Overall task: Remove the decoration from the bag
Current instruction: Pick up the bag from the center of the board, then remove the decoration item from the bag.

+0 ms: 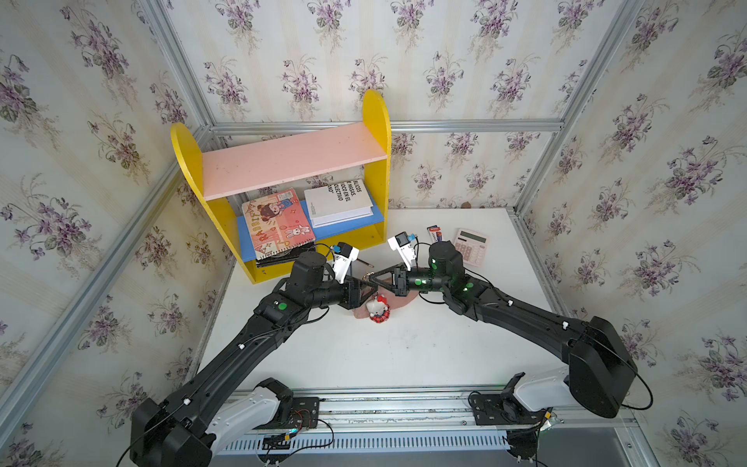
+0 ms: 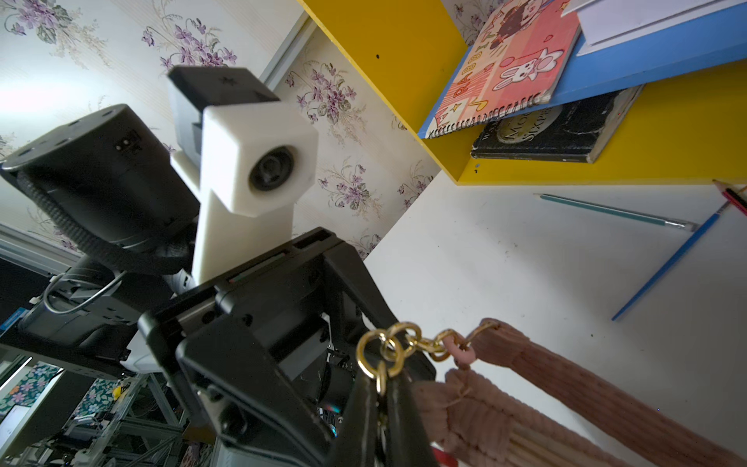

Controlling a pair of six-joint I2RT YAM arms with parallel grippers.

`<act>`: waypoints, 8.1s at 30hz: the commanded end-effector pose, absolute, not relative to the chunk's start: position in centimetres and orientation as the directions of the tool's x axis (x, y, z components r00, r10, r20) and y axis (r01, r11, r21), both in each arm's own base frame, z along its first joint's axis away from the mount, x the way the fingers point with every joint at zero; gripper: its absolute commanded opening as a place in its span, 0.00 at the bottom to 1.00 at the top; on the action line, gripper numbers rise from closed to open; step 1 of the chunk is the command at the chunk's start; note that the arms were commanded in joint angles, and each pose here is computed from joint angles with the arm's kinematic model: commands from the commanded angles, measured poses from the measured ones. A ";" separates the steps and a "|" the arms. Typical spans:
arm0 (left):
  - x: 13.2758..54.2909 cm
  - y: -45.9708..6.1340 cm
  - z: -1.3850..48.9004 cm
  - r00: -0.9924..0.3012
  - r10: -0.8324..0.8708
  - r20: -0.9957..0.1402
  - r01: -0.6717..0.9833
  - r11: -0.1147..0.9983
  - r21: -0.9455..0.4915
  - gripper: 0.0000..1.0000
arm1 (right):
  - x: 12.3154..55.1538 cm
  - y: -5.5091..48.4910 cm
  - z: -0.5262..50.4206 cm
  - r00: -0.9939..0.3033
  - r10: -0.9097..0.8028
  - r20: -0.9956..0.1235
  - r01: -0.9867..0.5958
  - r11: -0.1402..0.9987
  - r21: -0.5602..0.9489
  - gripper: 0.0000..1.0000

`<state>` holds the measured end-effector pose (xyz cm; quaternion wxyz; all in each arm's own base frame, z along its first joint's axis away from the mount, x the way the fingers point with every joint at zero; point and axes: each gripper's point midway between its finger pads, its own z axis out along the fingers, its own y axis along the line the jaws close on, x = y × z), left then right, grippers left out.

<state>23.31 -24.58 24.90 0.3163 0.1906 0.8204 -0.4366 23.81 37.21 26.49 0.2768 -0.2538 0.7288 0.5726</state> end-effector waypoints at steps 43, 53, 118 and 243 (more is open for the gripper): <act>24.5 -26.2 24.1 -0.887 -0.111 -0.448 0.347 0.478 -0.807 0.00 | 25.0 29.2 24.1 -0.559 0.189 -0.807 -0.670 0.471 0.574 0.54; 25.0 -25.4 22.8 -0.895 -0.167 -0.413 0.276 0.520 -0.809 0.00 | 24.0 30.4 24.1 -0.318 0.125 -0.940 -0.738 0.589 0.328 0.71; 25.4 -25.1 23.1 -0.897 -0.230 -0.377 0.220 0.509 -0.832 0.00 | 24.7 35.7 20.2 -0.232 -0.115 -0.966 -0.750 0.653 0.103 0.33; 24.8 -24.1 19.8 -0.649 0.035 -0.760 0.618 0.606 -0.501 0.18 | 24.9 36.3 19.8 -0.276 -0.111 -0.955 -0.722 0.680 0.129 0.10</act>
